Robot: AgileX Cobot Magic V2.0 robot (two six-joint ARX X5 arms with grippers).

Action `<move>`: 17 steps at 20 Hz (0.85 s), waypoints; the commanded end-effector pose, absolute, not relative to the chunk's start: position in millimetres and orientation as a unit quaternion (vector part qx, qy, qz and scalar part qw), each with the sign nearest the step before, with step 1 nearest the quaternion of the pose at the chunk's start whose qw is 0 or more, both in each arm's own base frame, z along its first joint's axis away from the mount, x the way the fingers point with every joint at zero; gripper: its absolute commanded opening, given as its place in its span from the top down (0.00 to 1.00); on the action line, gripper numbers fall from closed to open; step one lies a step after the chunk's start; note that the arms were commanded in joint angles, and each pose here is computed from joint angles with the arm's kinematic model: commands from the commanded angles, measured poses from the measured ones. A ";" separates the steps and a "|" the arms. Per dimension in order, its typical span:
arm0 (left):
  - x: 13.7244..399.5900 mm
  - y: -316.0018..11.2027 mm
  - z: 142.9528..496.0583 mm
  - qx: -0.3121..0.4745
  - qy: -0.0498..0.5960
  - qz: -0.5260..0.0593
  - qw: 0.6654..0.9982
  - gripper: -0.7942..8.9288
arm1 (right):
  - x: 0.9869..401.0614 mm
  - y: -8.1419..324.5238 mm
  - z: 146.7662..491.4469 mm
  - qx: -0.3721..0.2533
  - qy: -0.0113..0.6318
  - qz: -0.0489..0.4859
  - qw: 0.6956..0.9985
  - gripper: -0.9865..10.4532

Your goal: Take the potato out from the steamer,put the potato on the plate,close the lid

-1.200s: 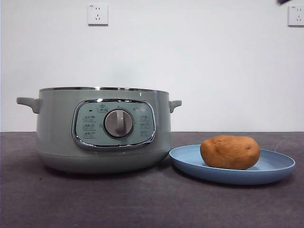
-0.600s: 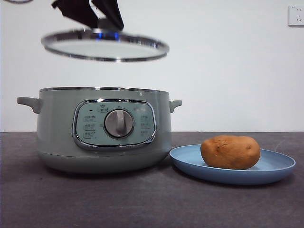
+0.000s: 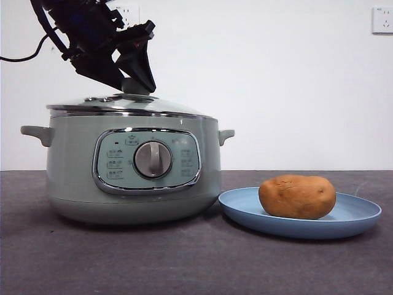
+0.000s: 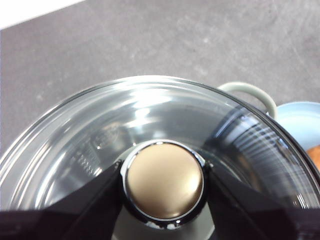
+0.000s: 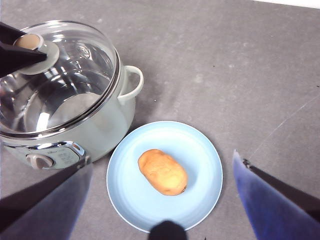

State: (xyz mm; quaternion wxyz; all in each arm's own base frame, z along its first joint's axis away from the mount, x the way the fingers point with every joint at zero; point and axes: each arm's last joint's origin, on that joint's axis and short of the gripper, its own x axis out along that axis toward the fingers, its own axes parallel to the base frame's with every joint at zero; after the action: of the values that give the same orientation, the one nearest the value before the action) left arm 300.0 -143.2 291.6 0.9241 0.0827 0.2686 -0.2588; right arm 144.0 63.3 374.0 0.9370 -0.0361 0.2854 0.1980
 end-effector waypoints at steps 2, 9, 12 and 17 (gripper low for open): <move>299.2 -144.0 291.6 0.050 0.250 -0.277 0.926 0.93 | 144.3 63.4 374.8 -0.029 0.284 0.195 0.938 0.50; 296.5 -142.2 282.5 0.056 0.289 -0.272 0.916 0.93 | 144.1 63.4 374.9 -0.025 0.284 0.195 0.938 0.50; 294.1 -141.1 278.8 0.060 0.311 -0.270 0.909 0.93 | 144.1 63.5 374.8 -0.020 0.286 0.194 0.938 0.50; 296.0 -140.7 280.8 0.064 0.298 -0.254 0.918 0.90 | 143.7 63.3 374.1 -0.021 0.290 0.194 0.937 0.50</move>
State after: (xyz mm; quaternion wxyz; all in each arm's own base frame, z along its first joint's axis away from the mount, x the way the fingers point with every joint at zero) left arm 297.3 -142.2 287.2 0.9214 0.0627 0.2809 -0.2611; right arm 143.6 63.1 373.3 0.9362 -0.0265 0.2916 0.1947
